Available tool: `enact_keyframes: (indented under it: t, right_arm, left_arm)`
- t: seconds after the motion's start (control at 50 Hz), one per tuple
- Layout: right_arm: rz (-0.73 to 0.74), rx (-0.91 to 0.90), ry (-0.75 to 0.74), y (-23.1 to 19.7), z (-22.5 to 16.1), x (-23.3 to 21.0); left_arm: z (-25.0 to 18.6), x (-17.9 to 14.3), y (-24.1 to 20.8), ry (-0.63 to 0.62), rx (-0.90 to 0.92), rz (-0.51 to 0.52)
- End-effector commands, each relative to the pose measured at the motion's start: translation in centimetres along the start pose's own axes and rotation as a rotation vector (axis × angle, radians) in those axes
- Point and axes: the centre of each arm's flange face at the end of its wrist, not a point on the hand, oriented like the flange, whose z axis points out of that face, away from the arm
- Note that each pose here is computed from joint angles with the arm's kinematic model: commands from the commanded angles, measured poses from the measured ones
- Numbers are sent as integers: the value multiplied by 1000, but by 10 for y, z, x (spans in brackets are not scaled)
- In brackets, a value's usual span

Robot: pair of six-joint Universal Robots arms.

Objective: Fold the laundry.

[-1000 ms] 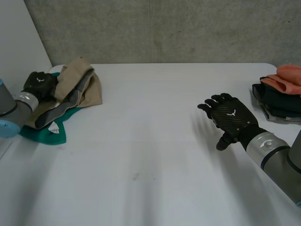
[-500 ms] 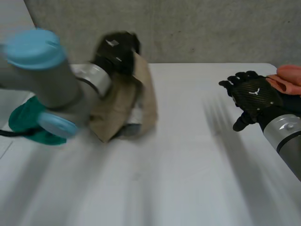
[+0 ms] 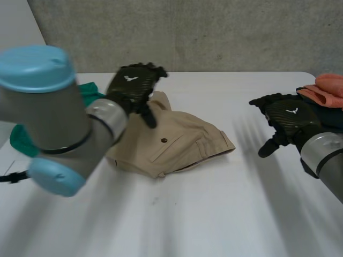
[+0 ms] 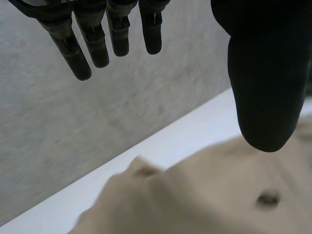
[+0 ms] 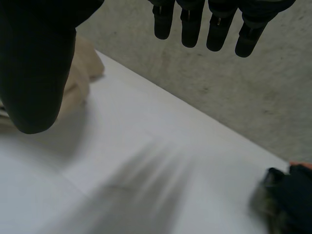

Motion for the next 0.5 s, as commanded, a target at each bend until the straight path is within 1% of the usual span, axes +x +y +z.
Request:
enact_keyframes:
  t: [0.02,0.04,0.1,0.12,0.18,0.2,0.28,0.36,0.46,0.5]
  right_arm:
    - [191,-55,-84,14,17,-26]
    - [207,-57,-91,15,20,-28]
    - [246,-62,-134,16,30,-44]
    - [251,-65,-148,18,32,-49]
    - [244,-85,-199,27,43,-70]
    - [242,-90,-202,29,46,-73]
    - [236,-98,-192,38,59,-81]
    - [224,-107,-176,45,66,-86]
    - [210,-56,-150,36,71,-82]
    - [182,11,-108,20,72,-73]
  left_arm:
    - [-20,-52,37,-83,-147,197]
    - [-20,-66,49,-86,-182,233]
    - [-17,-88,64,-79,-211,271]
    - [-14,-99,75,-58,-228,286]
    - [-6,-108,100,-4,-266,285]
    - [0,-110,117,33,-287,281]
    - [20,-114,136,73,-272,285]
    - [35,-112,136,78,-231,302]
    - [43,-97,124,103,-177,329]
    - [43,-93,119,107,-166,332]
